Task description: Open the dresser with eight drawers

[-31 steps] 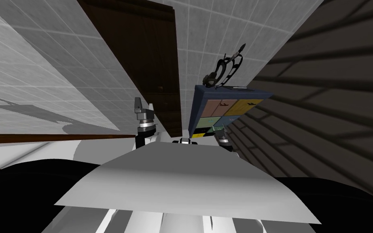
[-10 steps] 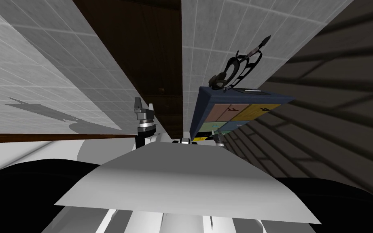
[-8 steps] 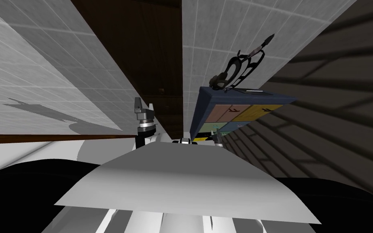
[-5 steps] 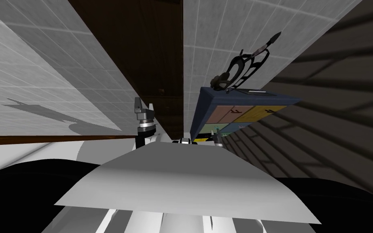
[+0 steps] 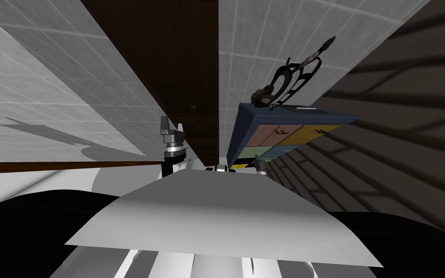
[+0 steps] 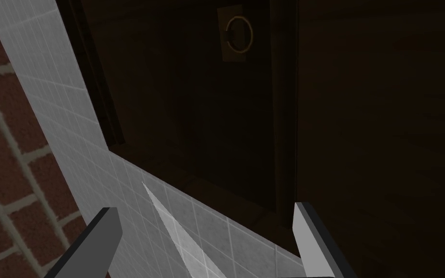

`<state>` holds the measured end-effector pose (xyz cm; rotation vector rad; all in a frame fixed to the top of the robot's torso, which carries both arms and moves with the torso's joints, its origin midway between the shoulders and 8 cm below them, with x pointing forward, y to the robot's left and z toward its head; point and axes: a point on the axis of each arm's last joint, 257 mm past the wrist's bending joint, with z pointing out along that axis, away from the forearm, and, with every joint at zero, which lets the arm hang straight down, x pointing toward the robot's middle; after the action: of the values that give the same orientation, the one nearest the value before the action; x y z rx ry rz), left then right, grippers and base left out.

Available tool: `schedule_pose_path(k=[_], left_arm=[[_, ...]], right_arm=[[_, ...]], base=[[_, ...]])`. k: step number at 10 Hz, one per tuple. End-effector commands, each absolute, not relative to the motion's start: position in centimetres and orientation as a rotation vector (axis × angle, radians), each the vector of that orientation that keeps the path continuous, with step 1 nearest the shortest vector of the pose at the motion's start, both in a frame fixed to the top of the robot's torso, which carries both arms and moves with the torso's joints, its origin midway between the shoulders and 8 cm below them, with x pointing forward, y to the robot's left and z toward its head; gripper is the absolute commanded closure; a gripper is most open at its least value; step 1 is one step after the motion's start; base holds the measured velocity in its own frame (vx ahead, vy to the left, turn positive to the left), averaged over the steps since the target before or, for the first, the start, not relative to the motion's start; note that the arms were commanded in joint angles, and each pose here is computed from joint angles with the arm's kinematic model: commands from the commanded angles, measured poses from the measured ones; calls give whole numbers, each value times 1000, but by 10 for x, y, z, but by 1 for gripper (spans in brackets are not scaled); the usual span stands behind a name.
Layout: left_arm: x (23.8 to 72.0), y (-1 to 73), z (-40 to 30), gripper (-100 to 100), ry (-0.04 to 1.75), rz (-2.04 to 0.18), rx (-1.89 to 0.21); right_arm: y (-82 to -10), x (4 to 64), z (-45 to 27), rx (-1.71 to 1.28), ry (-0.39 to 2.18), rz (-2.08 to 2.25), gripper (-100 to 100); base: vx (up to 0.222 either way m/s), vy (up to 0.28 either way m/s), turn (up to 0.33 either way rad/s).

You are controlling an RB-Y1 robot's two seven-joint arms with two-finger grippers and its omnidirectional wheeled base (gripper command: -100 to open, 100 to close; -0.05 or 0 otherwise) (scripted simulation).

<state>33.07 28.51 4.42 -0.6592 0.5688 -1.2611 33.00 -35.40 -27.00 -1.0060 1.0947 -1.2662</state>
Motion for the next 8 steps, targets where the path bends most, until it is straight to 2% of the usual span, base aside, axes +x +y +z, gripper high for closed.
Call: schedule_pose_path(k=[1, 3, 4, 8], left_arm=[[331, 285, 44, 0, 569, -1261, -659], [331, 285, 44, 0, 569, -1261, -659], [331, 285, 44, 0, 569, -1261, -659], [331, 285, 44, 0, 569, -1261, -659]], right_arm=[[-359, 328, -266, -1007, 1094, -1264, 100], [-360, 328, -265, -1008, 1094, -1265, 100], [-365, 328, -263, -1039, 1074, -1269, -100], [-376, 330, -256, -1119, 1018, -1279, -100]], base=[[-194, -1, -18], [-131, 0, -17], [-19, -2, 6], [18, -7, 11]])
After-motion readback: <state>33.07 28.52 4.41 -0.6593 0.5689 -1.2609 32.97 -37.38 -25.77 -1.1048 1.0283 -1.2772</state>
